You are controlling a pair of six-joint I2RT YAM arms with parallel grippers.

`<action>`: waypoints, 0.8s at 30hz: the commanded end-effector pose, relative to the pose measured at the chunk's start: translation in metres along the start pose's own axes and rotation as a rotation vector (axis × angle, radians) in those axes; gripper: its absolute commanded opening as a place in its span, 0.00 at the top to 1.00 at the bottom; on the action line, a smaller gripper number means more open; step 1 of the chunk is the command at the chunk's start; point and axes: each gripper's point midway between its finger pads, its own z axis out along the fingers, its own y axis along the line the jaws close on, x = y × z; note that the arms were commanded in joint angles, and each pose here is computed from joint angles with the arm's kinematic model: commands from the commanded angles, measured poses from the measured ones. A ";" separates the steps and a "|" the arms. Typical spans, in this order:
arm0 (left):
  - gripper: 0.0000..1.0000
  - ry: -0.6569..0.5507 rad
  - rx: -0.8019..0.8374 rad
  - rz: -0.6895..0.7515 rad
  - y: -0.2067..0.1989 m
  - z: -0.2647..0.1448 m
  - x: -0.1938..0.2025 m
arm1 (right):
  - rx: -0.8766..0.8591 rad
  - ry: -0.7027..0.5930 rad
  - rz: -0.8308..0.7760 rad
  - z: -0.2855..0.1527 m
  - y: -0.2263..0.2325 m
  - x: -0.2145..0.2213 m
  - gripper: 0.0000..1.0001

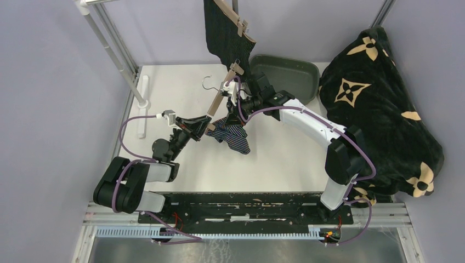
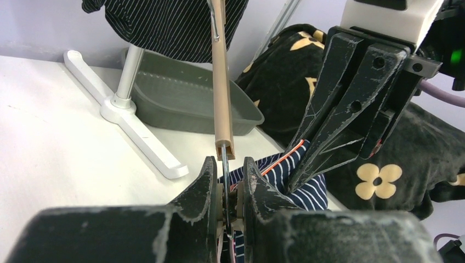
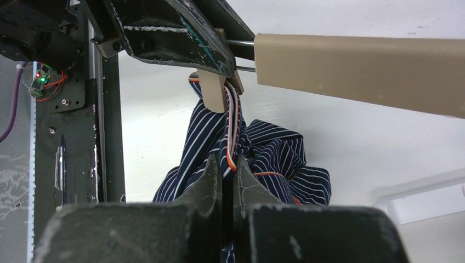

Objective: Clip the underwear to the hanger
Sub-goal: Clamp the underwear onto the hanger.

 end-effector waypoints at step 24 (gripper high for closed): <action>0.97 -0.180 0.125 0.050 -0.030 0.013 -0.048 | -0.014 -0.070 -0.079 -0.011 0.007 -0.032 0.99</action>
